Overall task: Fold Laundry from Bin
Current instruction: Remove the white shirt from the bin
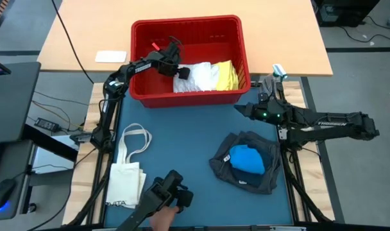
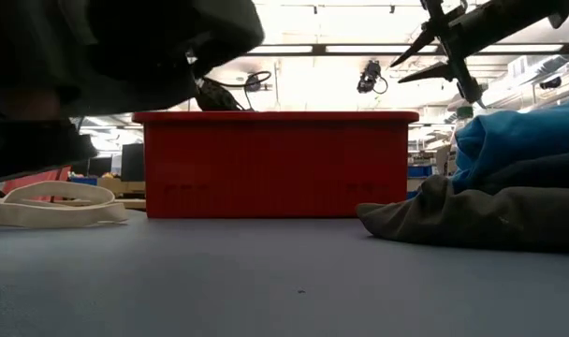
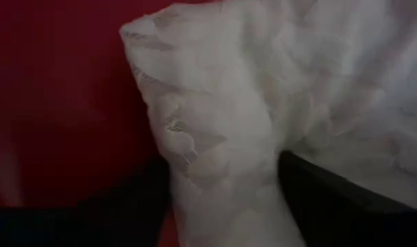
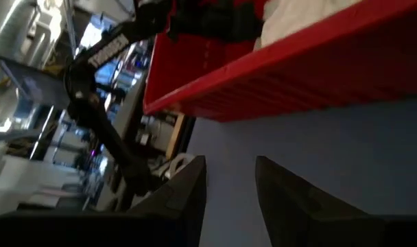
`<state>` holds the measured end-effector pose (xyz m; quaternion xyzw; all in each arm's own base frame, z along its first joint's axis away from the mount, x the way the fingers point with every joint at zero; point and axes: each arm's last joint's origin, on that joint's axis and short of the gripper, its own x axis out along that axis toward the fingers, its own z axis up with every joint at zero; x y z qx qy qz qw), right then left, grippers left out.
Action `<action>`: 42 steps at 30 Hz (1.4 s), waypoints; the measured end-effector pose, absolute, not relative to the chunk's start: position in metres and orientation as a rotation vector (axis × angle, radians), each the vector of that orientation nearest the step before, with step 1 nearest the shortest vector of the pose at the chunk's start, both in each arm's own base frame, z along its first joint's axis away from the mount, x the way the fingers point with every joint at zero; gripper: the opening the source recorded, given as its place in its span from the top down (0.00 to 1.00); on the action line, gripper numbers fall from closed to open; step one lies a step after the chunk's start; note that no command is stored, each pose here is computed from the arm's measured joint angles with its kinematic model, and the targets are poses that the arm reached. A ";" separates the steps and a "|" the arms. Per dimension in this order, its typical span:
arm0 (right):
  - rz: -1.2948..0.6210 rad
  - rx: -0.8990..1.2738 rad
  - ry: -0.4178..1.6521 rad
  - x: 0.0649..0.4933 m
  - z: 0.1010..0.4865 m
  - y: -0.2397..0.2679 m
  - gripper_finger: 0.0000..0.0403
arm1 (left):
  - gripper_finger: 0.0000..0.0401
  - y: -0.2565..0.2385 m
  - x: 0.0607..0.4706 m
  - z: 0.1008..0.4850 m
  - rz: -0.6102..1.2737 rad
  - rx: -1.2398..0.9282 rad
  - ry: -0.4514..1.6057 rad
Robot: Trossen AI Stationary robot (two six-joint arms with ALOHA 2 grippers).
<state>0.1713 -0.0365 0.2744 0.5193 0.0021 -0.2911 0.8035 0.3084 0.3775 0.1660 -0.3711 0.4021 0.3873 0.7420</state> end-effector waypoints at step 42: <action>-0.333 0.850 0.219 0.161 0.274 -0.069 0.67 | 0.97 0.249 0.269 0.504 0.391 -0.330 0.134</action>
